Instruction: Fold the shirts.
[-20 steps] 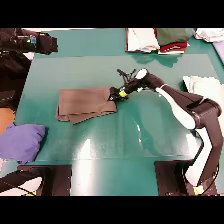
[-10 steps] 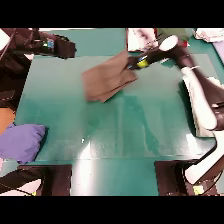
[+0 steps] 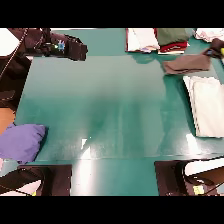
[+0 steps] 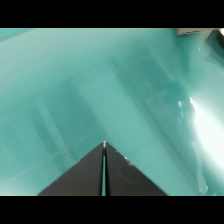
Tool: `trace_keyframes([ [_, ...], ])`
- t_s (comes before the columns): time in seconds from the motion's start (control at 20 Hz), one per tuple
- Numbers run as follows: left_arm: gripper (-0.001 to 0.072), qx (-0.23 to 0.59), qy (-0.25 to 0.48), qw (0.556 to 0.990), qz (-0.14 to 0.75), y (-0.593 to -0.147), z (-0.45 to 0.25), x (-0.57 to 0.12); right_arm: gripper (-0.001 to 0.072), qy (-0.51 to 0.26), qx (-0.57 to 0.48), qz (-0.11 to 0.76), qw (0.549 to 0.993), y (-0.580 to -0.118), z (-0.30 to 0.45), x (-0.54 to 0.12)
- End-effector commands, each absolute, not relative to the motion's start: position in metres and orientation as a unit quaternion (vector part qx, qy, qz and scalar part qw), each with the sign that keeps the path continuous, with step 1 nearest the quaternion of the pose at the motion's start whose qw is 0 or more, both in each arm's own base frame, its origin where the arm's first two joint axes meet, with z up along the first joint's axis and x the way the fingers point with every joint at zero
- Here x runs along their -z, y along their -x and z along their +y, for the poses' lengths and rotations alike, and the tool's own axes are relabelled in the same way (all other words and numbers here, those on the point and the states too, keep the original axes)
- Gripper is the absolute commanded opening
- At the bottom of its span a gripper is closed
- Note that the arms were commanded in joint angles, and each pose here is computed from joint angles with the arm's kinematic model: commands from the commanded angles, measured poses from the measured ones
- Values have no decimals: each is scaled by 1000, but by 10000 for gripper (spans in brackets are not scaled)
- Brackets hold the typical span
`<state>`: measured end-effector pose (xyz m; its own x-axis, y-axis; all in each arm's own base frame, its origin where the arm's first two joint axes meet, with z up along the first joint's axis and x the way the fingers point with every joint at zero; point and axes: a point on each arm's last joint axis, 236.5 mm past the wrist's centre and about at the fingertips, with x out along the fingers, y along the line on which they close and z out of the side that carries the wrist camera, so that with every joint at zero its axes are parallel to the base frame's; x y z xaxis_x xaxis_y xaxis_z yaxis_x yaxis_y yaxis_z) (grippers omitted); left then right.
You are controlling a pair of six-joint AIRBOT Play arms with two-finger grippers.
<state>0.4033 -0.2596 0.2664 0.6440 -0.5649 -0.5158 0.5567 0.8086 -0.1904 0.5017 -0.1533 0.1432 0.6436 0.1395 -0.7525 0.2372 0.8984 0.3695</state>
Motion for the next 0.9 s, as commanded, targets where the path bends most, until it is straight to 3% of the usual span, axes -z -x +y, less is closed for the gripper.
trace_keyframes([
  [0.0,30,313,15,908,279,-404,-263,-271,15,-245,82,399,880,-480,-209,-153],
  [0.25,30,313,15,907,280,-403,-263,-270,15,-216,106,304,922,-477,-217,-225],
  [0.45,30,314,15,907,281,-403,-263,-270,16,-193,107,276,936,-455,-205,-267],
  [0.65,30,314,13,905,285,-402,-263,-268,15,-188,102,313,926,-427,-192,-267],
  [0.85,30,314,13,905,285,-402,-263,-268,15,-151,169,397,889,-379,-215,-236],
])
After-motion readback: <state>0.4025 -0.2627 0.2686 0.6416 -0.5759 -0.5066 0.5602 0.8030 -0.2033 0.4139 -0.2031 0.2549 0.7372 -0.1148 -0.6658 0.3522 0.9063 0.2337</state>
